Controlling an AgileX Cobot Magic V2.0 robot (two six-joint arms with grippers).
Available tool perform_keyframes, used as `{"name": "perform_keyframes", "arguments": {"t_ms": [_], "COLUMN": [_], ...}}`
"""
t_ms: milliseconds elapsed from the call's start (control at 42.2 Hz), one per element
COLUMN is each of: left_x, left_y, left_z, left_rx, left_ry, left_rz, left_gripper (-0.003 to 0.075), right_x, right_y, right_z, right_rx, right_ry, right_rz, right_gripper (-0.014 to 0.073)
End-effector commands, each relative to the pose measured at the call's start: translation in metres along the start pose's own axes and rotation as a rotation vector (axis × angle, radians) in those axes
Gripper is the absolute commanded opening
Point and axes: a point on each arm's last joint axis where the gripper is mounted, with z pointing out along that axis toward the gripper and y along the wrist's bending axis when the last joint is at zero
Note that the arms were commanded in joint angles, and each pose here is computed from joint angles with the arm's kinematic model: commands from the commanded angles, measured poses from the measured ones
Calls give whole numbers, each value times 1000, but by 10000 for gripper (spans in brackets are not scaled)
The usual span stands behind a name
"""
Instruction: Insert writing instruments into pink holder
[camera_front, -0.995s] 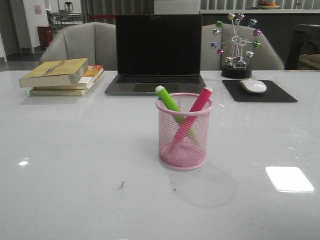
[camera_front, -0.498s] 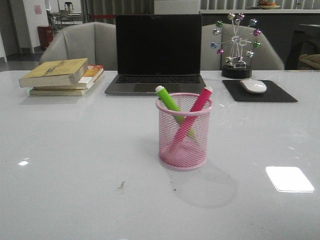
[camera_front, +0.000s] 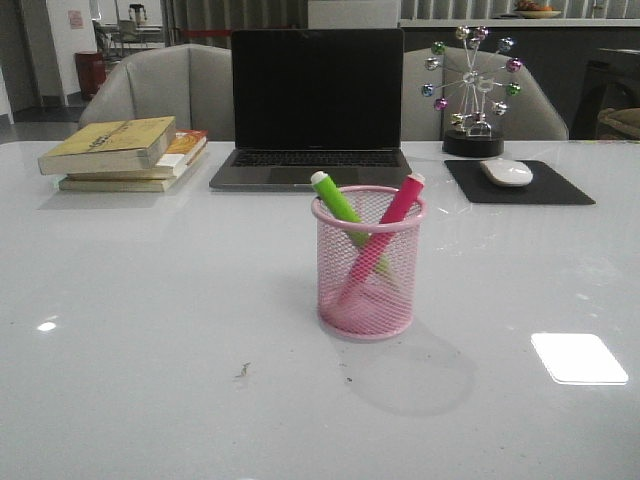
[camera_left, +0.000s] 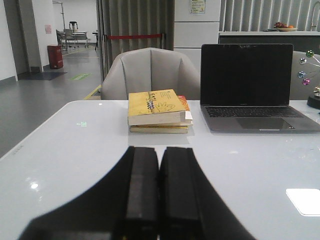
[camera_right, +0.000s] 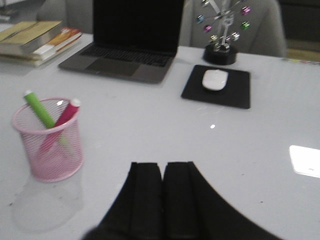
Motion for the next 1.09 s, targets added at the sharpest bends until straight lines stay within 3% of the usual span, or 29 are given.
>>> {"name": "perform_keyframes", "arguments": {"t_ms": [0,261,1066], "left_x": [-10,-10,-10], "left_y": [0,0,0], "left_z": [-2,-2,-2], "left_rx": [7,7,7], "left_ry": [-114,-114,-112], "left_rz": [-9,-9,-9], "left_gripper": [100,100,100], "right_x": [0,24,24], "right_y": [-3,-8,-5], "right_z": [-3,-7,-6], "right_rx": [45,151,86], "right_ry": [-196,-303,-303], "right_rz": [2,11,12], "right_gripper": [29,29,29]}}
